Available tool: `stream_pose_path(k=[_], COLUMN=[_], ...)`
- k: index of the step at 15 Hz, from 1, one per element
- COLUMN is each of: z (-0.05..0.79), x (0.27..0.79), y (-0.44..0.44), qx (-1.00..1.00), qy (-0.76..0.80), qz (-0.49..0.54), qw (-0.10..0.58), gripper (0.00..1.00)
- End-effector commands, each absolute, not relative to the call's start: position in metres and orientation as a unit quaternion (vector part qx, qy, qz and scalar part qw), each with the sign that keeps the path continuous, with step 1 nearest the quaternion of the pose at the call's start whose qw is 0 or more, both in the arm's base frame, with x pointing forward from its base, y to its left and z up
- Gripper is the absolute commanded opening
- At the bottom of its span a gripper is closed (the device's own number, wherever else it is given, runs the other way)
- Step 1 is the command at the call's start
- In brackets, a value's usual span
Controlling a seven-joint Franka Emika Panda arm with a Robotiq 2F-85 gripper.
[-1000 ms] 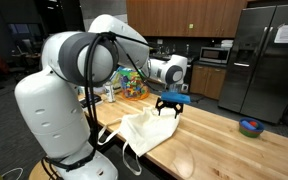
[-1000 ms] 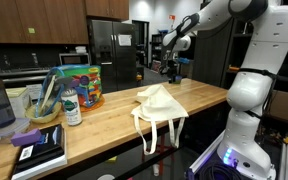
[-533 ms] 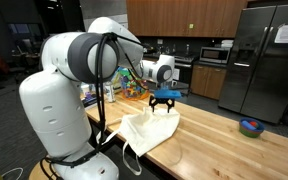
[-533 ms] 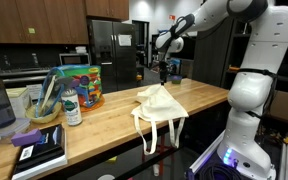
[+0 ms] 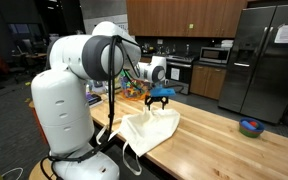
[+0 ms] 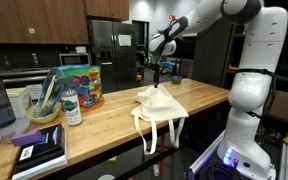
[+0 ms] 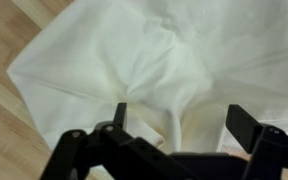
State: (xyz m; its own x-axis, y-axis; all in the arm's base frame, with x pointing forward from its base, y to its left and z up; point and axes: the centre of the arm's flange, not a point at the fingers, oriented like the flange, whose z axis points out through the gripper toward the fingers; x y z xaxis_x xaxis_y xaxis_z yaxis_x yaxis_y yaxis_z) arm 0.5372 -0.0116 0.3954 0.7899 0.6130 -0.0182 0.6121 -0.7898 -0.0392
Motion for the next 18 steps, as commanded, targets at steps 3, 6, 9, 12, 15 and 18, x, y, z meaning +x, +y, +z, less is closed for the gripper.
stream_pose_path(k=[3, 6, 9, 12, 15, 18], z=[0.39, 0.386, 0.384, 0.376, 0.367, 0.355], x=[0.565, 0.573, 0.582, 0.587, 0.59, 0.589], y=[0.023, 0.045, 0.068, 0.08, 0.077, 0.074], qx=[-0.925, -0.913, -0.903, -0.914, -0.933, -0.945], qy=[-0.38, -0.407, -0.43, -0.405, -0.356, -0.319], qz=[0.02, 0.023, 0.024, 0.037, 0.049, 0.065], qw=[-0.004, -0.012, -0.017, 0.003, 0.026, 0.029], gripper=[1.0, 1.0, 1.0, 1.0, 1.0, 1.0])
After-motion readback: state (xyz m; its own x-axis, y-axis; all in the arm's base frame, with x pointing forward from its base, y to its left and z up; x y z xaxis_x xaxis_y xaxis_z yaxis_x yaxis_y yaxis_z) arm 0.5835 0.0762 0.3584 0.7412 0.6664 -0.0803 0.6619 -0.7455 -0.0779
